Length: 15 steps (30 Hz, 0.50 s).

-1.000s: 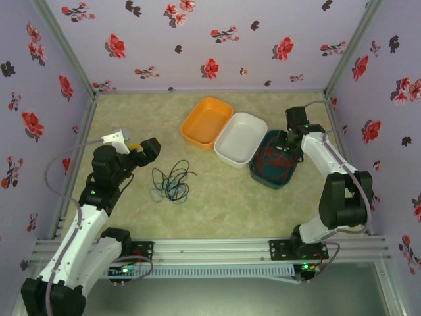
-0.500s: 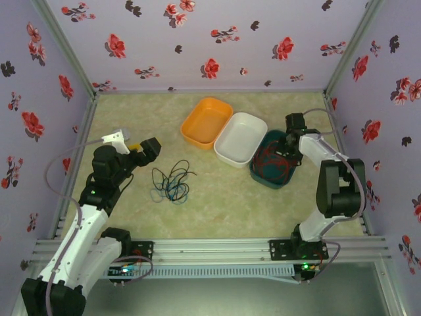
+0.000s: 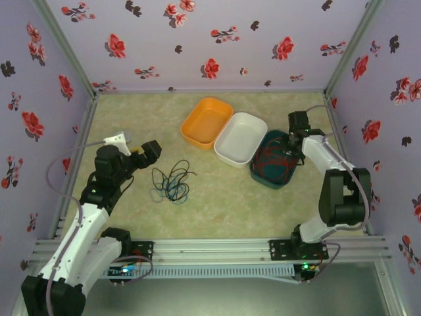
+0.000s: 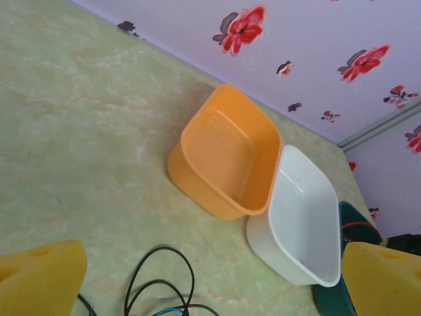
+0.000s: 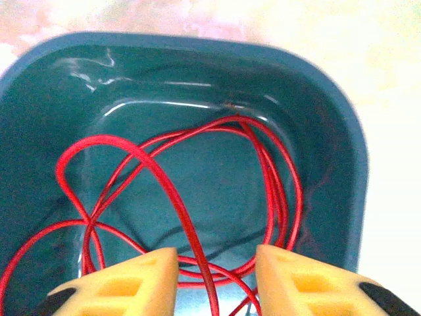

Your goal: Untangle the cables

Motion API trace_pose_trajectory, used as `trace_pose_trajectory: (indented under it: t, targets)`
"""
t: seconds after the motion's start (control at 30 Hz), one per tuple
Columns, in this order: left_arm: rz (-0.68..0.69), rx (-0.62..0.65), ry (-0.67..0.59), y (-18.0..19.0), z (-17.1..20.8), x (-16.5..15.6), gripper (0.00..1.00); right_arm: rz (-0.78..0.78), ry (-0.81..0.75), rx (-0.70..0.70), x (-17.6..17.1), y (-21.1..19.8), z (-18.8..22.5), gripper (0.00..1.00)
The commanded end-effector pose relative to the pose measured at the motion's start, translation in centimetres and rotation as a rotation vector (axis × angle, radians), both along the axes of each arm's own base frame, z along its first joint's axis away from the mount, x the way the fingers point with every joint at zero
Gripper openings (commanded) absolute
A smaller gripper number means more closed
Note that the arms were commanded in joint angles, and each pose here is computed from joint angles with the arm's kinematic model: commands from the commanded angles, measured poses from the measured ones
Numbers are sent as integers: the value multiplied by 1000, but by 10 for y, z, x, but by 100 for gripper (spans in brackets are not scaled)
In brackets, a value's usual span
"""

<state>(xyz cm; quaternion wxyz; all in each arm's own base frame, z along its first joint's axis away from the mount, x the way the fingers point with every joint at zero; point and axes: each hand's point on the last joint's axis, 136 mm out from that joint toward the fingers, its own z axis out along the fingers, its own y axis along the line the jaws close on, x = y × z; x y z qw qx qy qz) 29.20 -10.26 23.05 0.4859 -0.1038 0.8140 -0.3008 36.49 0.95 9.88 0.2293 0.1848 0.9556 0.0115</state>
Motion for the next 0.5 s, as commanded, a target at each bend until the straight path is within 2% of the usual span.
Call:
trace_pose_trajectory:
  t: [0.0, 0.23, 0.47]
  targets:
    - [42, 17, 30, 8, -3, 1, 100, -11, -17, -53, -8, -10, 21, 39]
    - [59, 40, 101, 13, -17, -5, 100, 3, -89, -23, -16, -3, 52, 43]
    - [77, 114, 335, 21, -64, -23, 100, 200, -253, 82, -21, 63, 95, 41]
